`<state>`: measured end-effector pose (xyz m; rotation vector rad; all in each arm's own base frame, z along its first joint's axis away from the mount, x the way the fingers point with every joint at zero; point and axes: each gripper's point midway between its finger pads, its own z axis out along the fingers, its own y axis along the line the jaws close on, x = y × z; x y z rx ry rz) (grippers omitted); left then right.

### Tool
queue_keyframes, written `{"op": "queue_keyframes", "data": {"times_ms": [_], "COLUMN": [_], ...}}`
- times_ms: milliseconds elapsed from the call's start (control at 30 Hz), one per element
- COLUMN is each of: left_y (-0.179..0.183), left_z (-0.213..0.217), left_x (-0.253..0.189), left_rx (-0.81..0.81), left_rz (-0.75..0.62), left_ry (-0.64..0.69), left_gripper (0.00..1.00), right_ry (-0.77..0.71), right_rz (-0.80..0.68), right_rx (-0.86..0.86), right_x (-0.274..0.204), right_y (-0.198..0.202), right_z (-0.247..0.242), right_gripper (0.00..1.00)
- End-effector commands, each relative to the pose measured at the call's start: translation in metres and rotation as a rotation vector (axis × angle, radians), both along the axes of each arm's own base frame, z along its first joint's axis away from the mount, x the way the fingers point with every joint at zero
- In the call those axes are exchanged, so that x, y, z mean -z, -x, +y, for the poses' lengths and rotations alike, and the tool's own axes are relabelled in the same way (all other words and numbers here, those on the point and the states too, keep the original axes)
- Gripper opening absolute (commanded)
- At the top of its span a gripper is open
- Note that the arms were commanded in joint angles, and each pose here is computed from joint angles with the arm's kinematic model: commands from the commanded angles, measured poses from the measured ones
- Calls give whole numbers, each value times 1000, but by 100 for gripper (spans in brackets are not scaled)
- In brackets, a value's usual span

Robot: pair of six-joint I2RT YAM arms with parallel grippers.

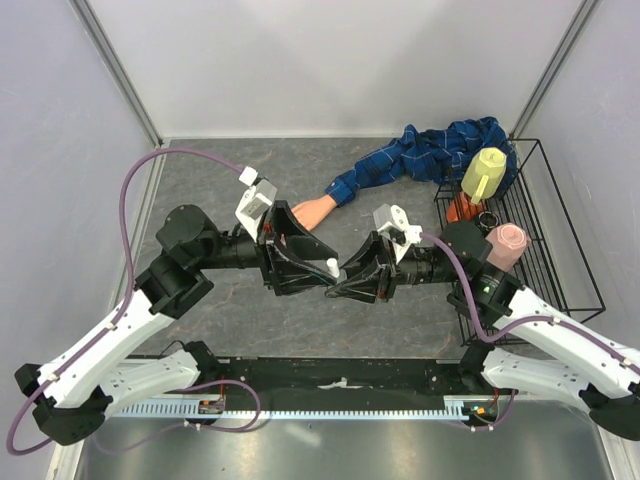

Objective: Paint the nails

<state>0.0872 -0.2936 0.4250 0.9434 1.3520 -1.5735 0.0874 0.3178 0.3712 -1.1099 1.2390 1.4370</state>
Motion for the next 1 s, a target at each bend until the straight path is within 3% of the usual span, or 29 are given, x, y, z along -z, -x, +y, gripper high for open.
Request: {"op": "queue_keyframes", "data": {"times_ms": [0, 167, 267, 333, 433, 467, 500, 533, 567, 600, 800, 967], "left_y": [5, -8, -14, -27, -58, -62, -92, -101, -103, -128, -164, -169], "left_z": [-1, -1, -1, 1, 7, 8, 12, 15, 16, 25, 20, 4], "left_x": [-17, -18, -18, -15, -18, -16, -10, -5, -6, 3, 2, -1], "left_rx": [40, -31, -70, -149, -337, -388, -555, -628, -680, -844, -1056, -1033], "left_rz": [-42, -74, -85, -70, -22, 10, 50, 74, 96, 127, 211, 260], "left_ry": [50, 38, 13, -12, -26, -57, -87, -119, -156, -194, -229, -232], "left_gripper": [53, 40, 12, 3, 2, 2, 2, 2, 2, 2, 2, 2], "right_ry": [-49, -49, -47, -34, -2, 25, 53, 66, 115, 140, 137, 76], "right_rz": [-34, -33, -30, -36, -59, -77, -88, -112, -120, -168, -314, -355], "right_rx": [13, 70, 142, 197, 358, 497, 583, 631, 807, 862, 982, 836], "right_x": [-16, -18, -19, -19, -17, -12, -7, -6, 5, 6, -6, -14], "right_y": [-7, -23, -40, -50, -81, -108, -123, -128, -158, -167, -184, -158], "right_z": [3, 4, 5, 5, 3, 0, -3, 0, -8, -8, 4, 11], "right_gripper": [0, 0, 0, 0, 0, 0, 0, 0, 0, 0, 0, 0]}}
